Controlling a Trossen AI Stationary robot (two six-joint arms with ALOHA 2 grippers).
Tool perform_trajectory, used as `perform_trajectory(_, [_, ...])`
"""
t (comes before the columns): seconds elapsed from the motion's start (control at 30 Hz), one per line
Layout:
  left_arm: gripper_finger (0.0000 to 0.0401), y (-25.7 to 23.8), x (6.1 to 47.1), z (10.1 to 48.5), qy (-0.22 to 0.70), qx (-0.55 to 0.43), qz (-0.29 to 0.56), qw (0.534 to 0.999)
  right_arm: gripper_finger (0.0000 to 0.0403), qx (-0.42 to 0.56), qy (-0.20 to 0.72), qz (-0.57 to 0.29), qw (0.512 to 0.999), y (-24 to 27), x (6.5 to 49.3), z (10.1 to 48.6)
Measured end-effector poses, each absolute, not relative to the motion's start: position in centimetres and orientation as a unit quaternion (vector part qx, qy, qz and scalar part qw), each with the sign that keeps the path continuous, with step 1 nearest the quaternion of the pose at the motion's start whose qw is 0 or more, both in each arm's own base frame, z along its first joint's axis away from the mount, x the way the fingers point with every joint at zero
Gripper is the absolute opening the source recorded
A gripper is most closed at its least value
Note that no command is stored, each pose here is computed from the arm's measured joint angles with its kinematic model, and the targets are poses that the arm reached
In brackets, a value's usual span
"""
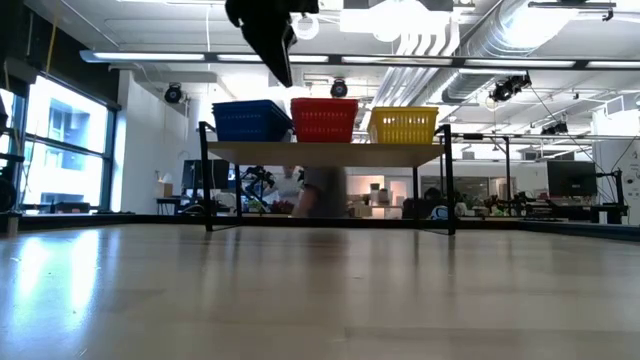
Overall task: Stack baskets on shelf by color
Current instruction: Stack the yellow bin on top of the yellow bin on the shelf
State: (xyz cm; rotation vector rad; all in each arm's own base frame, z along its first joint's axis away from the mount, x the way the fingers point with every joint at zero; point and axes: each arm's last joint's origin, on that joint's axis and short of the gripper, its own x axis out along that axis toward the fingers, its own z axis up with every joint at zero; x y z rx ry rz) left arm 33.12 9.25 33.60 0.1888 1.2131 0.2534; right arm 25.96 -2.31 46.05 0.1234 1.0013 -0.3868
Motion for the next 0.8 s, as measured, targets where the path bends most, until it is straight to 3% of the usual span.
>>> perform_trajectory(0.33, [0.0126,5.8,32.6,30.0,0.601,0.079,0.082,0.791,0.0094,0.074,0.475,-0.163,0.862,1.7,26.1,45.6])
perform_trajectory(0.53, [0.0126,3.6,31.1,28.2,0.599,0.069,0.066,0.795,0.0094,0.077,0.534,-0.177,0.823,4.4,26.0,41.6])
perform_trajectory(0.8, [0.0126,1.2,29.7,28.7,0.578,0.045,0.07,0.812,0.0094,0.091,0.611,-0.159,0.77,8.1,25.4,36.1])
